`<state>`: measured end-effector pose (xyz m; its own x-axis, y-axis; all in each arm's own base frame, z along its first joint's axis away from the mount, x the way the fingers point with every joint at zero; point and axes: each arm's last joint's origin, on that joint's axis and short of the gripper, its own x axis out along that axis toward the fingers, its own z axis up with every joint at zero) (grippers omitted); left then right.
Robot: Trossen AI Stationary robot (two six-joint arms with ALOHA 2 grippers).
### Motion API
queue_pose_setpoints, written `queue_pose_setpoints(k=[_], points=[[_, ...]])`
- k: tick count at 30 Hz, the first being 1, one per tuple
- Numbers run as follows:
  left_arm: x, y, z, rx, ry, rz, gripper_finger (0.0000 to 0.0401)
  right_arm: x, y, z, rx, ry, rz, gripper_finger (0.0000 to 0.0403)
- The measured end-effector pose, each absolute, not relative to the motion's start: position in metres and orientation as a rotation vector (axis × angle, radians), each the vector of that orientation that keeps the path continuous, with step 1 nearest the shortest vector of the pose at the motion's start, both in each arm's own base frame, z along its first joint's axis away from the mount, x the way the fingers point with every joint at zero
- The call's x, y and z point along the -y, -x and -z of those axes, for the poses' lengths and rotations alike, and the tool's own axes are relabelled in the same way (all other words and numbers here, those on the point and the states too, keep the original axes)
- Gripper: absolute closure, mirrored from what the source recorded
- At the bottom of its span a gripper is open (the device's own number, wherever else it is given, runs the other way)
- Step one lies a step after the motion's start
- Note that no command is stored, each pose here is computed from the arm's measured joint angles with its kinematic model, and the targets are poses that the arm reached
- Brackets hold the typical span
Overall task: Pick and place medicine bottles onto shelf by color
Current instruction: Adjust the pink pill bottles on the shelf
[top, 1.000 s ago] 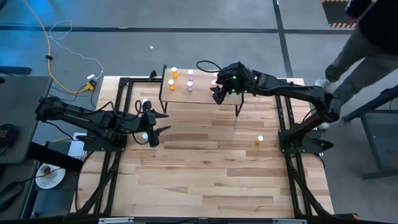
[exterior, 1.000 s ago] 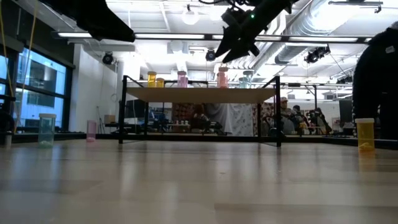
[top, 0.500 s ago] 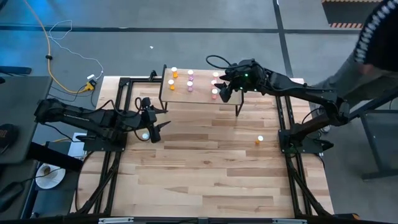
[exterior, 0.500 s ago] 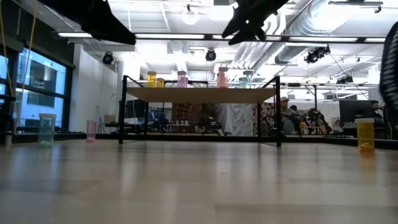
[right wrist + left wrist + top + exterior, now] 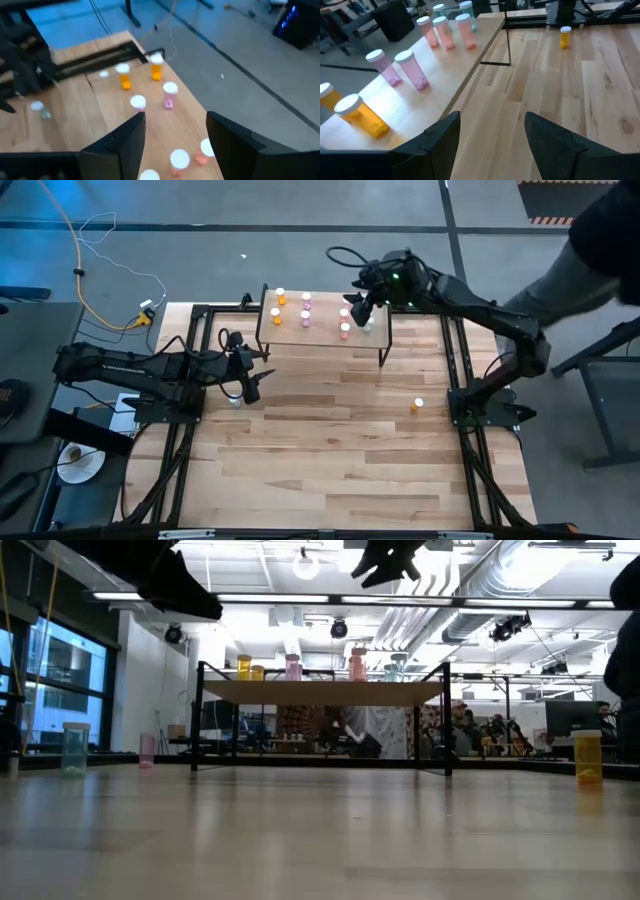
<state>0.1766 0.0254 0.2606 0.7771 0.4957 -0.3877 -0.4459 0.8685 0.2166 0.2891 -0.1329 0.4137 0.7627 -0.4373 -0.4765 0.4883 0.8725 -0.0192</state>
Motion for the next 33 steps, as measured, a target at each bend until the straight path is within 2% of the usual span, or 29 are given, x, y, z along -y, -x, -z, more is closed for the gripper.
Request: queue_pose_setpoints(k=[8,17,33], points=[[-0.025,-0.177,-0.261,-0.450,-0.106,-0.505,0.0188,0.147,-0.316,-0.421,-0.625,-0.081,0.487,0.0201],[-0.025,-0.177,-0.261,-0.445,-0.086,-0.509,0.0188,0.159,-0.343,-0.401,-0.842,-0.026,0.446,0.0208],[-0.025,-0.177,-0.261,-0.444,-0.084,-0.512,0.0188,0.174,-0.369,-0.359,-0.958,-0.055,0.385,0.0307]])
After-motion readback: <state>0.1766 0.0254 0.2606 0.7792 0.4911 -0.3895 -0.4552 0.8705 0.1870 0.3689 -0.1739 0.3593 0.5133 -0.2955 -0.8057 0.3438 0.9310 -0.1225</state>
